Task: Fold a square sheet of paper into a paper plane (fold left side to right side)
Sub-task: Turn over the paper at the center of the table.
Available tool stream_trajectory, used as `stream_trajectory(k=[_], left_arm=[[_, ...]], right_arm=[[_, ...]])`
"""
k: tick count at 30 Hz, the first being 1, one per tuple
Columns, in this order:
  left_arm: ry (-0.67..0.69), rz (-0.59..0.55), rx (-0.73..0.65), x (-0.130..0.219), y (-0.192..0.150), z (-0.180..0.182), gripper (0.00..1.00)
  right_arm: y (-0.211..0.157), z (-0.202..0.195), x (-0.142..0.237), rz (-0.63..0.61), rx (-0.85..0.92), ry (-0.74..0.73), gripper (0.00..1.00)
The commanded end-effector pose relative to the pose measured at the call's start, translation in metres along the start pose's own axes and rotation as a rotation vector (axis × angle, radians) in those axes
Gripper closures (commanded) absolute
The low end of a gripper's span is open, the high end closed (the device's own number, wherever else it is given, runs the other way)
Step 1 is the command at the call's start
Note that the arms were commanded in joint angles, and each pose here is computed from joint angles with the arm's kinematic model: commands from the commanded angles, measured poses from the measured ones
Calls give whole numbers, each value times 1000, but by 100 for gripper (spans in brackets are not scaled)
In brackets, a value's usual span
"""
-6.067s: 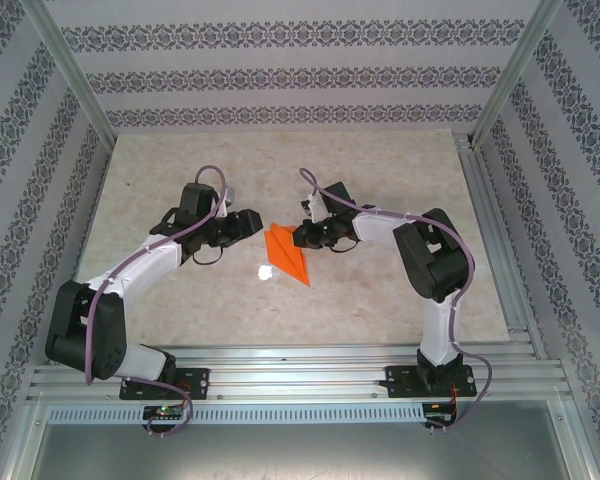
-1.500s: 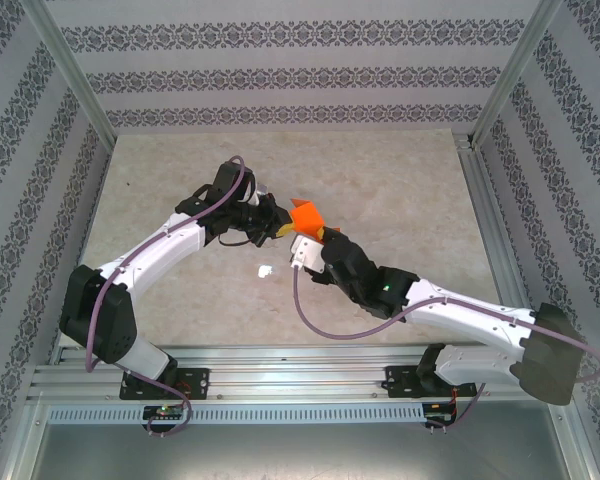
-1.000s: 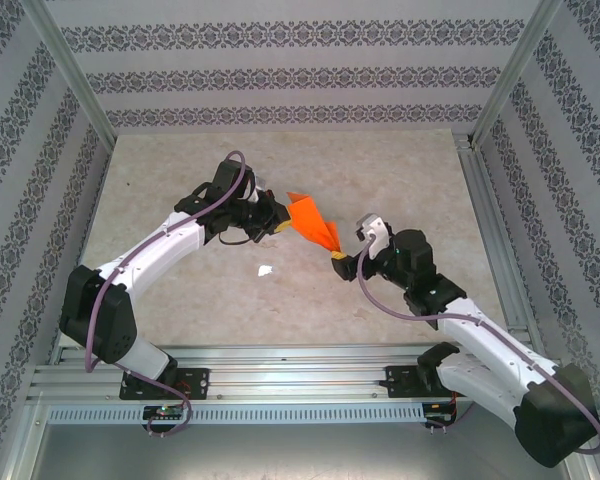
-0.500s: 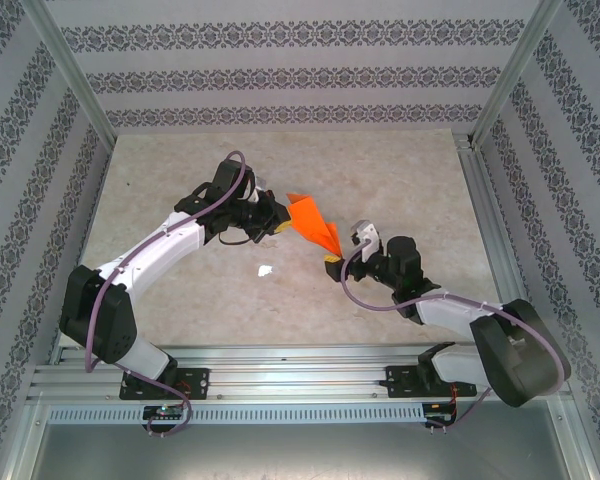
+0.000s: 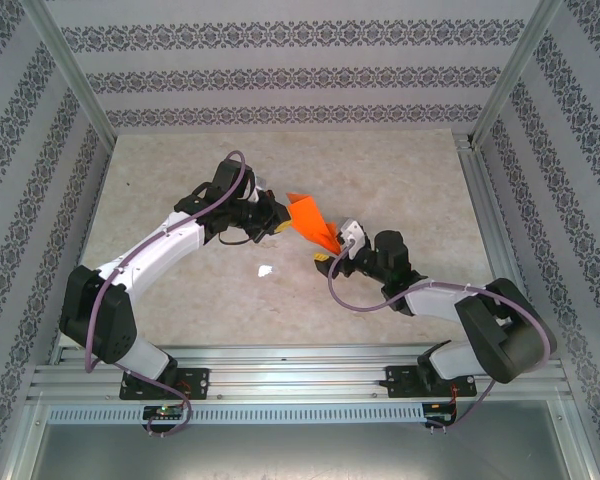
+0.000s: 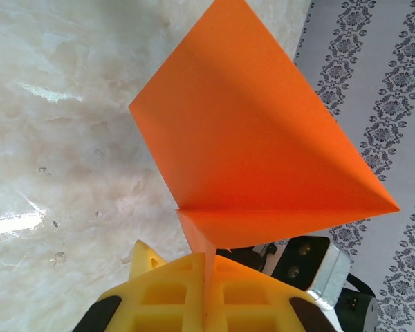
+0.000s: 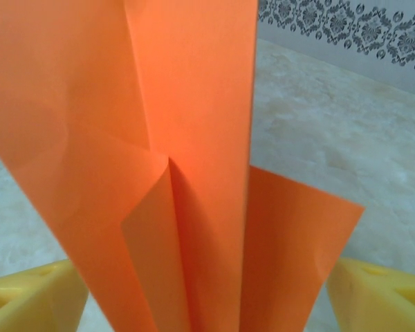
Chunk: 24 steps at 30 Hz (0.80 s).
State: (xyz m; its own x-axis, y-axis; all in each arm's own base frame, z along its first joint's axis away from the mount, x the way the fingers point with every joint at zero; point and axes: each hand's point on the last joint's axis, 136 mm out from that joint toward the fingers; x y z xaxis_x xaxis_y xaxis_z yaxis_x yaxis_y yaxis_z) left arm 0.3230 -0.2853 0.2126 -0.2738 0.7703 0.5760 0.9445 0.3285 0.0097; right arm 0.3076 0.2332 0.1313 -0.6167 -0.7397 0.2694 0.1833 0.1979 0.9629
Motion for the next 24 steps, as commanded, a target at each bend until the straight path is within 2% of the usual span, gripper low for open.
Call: stream_trajectory(k=[1,5,11,18,24], left_arm=[[-52,-7,-55,18,-3,-24,100],[-50,-5,-59,18,-4,-23,100],[-37,-6,-63,18,-4,-20,100],[-19,-1,-58,14,-3,-14,99],[-3,-6,-50,13,1,-8,91]], right_arm=[[15,7,-5,-37,19,52,20],[13,10,-5,-23,-1,81,42],[11,14,-3,-5,-13,103,63],[10,15,0,17,3,100,76],[10,12,6,39,36,72,85]])
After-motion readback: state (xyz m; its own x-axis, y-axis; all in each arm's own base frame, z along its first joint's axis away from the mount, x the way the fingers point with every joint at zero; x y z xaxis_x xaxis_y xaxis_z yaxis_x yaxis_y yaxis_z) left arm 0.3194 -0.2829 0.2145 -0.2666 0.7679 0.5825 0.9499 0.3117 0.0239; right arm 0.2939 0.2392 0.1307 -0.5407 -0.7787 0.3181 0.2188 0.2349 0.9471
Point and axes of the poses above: each hand's point on the last joint's axis, 136 mm out from that joint toward the fingers, its own x axis back along the fingers, its own z axis along the line the jaws close on, y = z × x, and after that the axes turned 4 degrees about -x, right-handed
